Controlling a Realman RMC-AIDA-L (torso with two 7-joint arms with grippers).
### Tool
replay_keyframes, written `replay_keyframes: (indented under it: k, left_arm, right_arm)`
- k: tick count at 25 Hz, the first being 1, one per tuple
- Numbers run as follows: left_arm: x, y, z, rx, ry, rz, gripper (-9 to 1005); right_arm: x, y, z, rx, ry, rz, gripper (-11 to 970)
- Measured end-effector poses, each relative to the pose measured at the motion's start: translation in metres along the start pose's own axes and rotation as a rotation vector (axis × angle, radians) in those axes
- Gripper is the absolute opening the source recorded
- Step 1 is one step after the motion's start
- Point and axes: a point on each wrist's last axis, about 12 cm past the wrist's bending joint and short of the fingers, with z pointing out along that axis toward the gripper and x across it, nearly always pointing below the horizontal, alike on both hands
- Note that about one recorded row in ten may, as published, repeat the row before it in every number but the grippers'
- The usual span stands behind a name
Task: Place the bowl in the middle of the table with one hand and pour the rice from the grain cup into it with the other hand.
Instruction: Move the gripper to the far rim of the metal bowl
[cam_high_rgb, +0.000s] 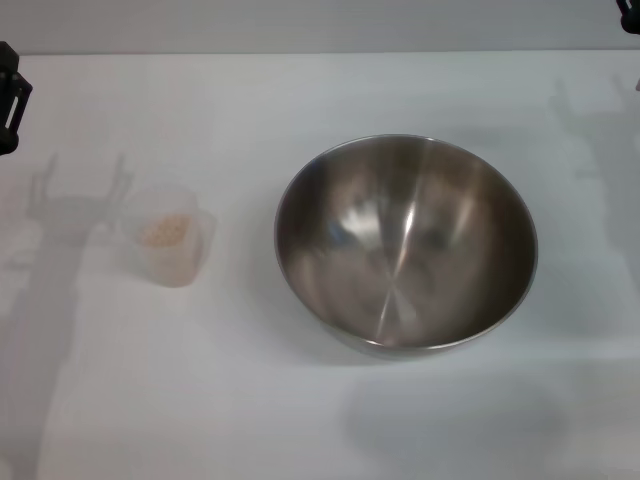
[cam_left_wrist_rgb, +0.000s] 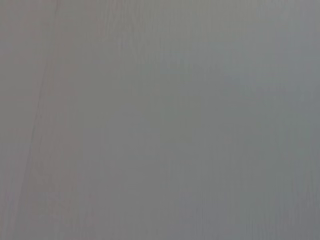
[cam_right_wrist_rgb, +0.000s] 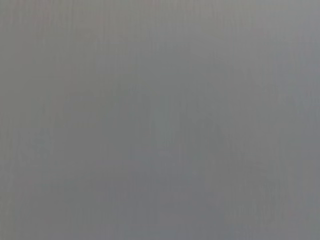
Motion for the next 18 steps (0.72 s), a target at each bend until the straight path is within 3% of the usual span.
replay_keyframes:
  k: [14,18]
  left_arm:
    - [0.0,0.0,0.0,0.002,-0.002,0.0,860]
    - [0.0,0.0,0.001,0.003,-0.003,0.0,859]
  right_arm:
    - [0.001,0.0,0.002,-0.003,0.007,-0.005,810]
    - [0.006,0.004,0.012,-0.011,0.082,0.01,810]
